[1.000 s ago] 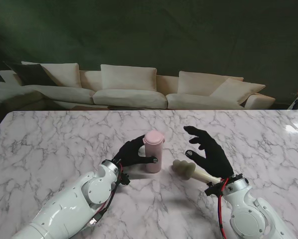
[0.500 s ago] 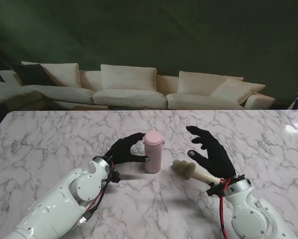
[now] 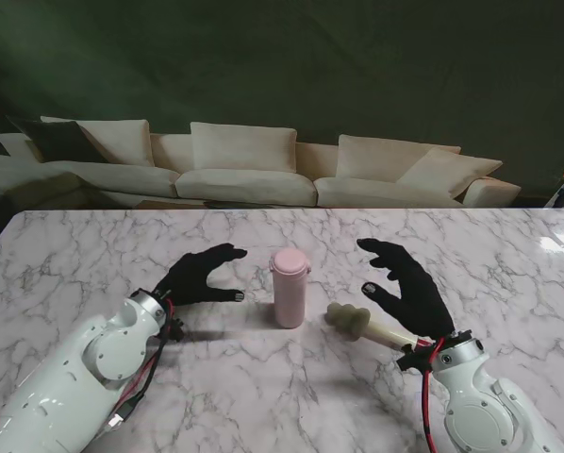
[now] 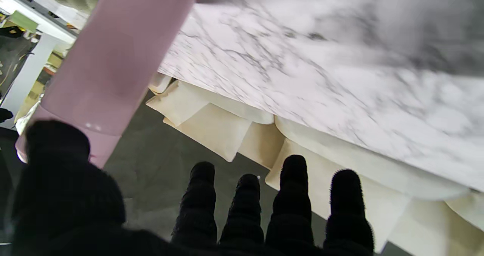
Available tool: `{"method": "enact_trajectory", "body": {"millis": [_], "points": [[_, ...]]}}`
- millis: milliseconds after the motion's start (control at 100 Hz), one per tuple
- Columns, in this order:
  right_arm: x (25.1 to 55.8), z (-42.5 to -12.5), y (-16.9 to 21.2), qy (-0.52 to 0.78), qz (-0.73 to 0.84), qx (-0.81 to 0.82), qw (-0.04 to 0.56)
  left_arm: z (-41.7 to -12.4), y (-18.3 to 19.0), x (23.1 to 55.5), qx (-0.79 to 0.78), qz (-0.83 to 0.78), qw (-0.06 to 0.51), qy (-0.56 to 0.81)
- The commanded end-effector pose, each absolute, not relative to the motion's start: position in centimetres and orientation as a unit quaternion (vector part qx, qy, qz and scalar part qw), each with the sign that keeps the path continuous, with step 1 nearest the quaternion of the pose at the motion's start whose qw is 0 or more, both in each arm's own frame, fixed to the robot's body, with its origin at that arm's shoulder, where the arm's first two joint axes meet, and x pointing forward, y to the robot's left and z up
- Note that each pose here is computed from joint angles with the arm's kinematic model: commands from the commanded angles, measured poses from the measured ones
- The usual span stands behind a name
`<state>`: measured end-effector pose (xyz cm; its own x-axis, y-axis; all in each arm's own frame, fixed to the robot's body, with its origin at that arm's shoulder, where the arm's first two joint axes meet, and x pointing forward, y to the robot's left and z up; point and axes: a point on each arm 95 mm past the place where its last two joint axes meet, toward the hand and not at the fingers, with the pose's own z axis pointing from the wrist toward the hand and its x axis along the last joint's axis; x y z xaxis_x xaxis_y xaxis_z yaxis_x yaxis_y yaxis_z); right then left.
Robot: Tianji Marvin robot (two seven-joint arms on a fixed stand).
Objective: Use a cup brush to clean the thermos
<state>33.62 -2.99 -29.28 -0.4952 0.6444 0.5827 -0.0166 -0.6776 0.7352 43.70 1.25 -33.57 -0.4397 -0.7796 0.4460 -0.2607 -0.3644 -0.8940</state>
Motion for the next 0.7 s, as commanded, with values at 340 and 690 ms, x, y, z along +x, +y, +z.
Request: {"method": "enact_trajectory", "body": {"millis": [340,690], "points": [[35.0,-26.3,-3.2,0.322,0.815,0.430,0.218,-26.4,3.0,40.8,-0.423,-0.757,0.252,0.429],[37.9,-25.9,-0.8,0.322,0.852,0.358,0.206,-25.3,-2.1,38.9,-0.374,-0.855,0.148,0.327]]}}
